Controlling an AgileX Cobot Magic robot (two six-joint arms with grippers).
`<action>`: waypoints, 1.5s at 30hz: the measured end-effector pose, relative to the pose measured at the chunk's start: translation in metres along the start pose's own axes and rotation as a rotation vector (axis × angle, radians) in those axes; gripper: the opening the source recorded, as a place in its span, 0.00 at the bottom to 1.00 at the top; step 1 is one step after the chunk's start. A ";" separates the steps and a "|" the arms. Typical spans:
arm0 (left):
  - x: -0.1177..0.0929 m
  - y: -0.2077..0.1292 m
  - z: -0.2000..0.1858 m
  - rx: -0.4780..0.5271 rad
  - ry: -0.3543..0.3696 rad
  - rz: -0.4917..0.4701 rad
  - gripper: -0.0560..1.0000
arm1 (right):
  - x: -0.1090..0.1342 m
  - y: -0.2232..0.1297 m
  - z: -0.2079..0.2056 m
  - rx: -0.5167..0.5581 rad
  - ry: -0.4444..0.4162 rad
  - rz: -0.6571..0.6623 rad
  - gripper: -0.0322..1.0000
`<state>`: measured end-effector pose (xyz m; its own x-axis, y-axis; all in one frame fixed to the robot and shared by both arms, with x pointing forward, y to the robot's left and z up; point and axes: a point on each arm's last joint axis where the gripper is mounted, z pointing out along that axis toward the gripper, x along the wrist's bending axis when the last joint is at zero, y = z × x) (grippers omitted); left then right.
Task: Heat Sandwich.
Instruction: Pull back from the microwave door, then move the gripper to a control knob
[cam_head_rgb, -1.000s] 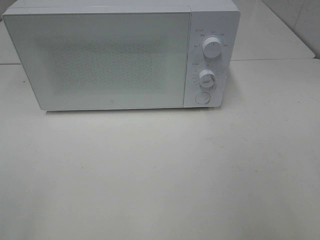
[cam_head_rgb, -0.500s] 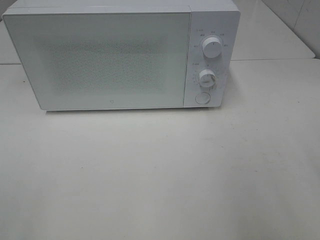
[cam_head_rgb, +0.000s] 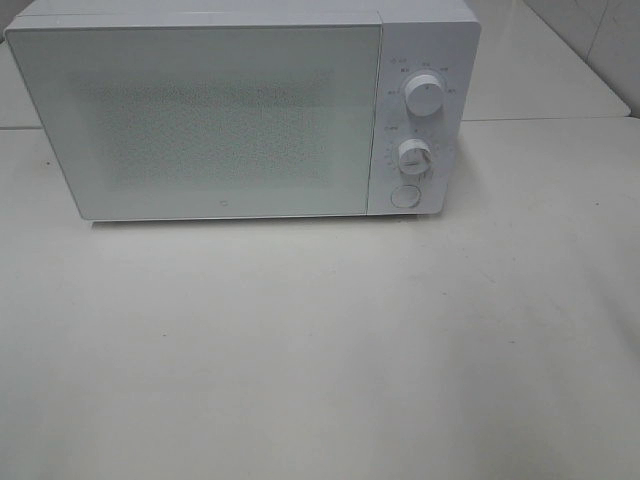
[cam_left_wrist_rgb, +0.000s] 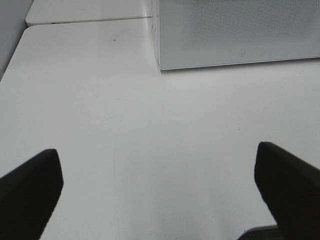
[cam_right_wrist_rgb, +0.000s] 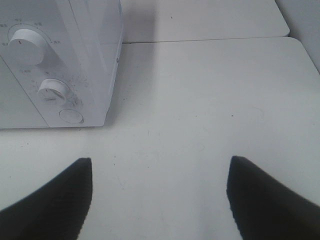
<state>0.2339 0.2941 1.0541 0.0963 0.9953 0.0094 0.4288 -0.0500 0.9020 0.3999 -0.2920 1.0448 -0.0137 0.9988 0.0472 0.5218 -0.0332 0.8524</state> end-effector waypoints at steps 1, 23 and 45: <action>0.000 0.000 0.000 0.000 0.000 0.000 0.98 | 0.000 0.001 0.003 -0.008 0.000 0.000 0.73; 0.000 0.000 0.000 0.000 0.000 0.000 0.98 | 0.001 -0.008 0.069 -0.265 0.002 0.047 0.73; 0.000 0.000 0.000 0.000 0.000 0.000 0.98 | 0.074 -0.054 0.123 -0.370 -0.014 -0.081 0.73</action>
<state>0.2339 0.2941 1.0541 0.0963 0.9953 0.0094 0.4288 -0.0500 0.9020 0.4752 -0.2114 0.9385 -0.0289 0.9990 -0.0328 0.1758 0.0374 0.9837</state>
